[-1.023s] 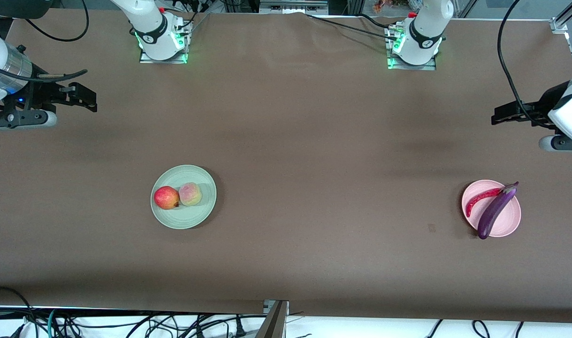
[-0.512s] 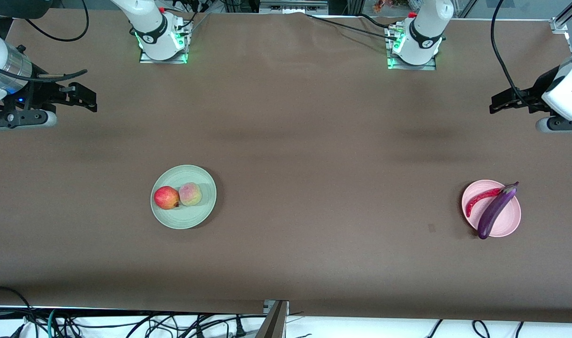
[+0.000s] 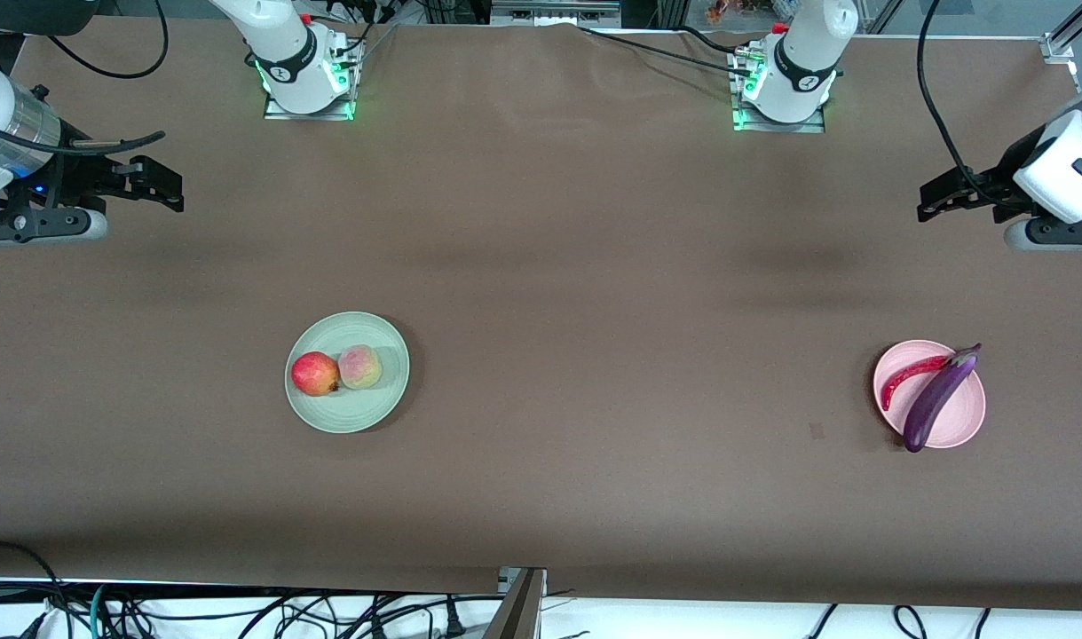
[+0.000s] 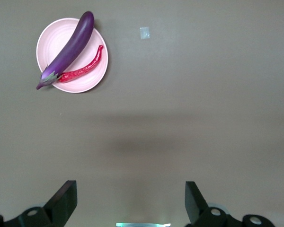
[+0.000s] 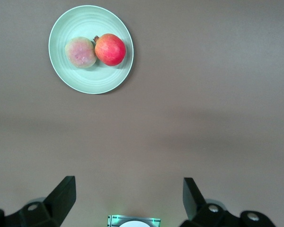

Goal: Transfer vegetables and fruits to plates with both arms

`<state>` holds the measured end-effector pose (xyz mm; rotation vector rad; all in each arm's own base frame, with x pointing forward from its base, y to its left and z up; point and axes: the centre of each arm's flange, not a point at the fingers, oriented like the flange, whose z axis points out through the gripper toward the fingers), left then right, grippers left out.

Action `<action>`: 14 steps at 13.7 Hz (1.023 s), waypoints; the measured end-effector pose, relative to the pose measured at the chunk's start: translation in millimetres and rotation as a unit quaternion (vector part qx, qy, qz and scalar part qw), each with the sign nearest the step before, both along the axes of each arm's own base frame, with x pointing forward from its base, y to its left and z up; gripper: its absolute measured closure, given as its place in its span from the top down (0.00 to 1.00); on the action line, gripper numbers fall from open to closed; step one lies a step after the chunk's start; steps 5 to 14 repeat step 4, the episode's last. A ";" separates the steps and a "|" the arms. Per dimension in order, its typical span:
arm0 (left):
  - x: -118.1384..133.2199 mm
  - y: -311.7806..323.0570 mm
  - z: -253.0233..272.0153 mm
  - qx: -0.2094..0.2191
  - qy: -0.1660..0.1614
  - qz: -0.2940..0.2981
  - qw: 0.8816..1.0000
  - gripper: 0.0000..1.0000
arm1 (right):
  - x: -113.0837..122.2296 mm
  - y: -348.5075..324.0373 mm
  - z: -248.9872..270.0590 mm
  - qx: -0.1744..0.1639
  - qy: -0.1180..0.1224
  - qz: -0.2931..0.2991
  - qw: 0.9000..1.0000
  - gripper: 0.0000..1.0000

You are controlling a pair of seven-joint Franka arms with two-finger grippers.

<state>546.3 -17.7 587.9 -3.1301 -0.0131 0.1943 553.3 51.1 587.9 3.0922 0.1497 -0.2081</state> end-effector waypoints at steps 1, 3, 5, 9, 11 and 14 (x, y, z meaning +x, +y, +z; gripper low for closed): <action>0.8 -5.7 1.3 0.001 -0.002 0.000 1.000 1.00 | 0.0 0.0 0.0 0.000 0.000 0.000 1.000 1.00; 2.3 -11.5 0.7 0.001 -0.003 0.001 1.000 1.00 | 0.0 0.0 0.0 0.000 0.000 0.000 1.000 1.00; 3.2 -11.8 0.7 0.002 -0.005 0.004 1.000 1.00 | 0.0 0.0 0.0 0.000 0.000 0.000 1.000 1.00; 3.2 -11.8 0.7 0.002 -0.005 0.004 1.000 1.00 | 0.0 0.0 0.0 0.000 0.000 0.000 1.000 1.00; 3.2 -11.8 0.7 0.002 -0.005 0.004 1.000 1.00 | 0.0 0.0 0.0 0.000 0.000 0.000 1.000 1.00; 3.2 -11.8 0.7 0.002 -0.005 0.004 1.000 1.00 | 0.0 0.0 0.0 0.000 0.000 0.000 1.000 1.00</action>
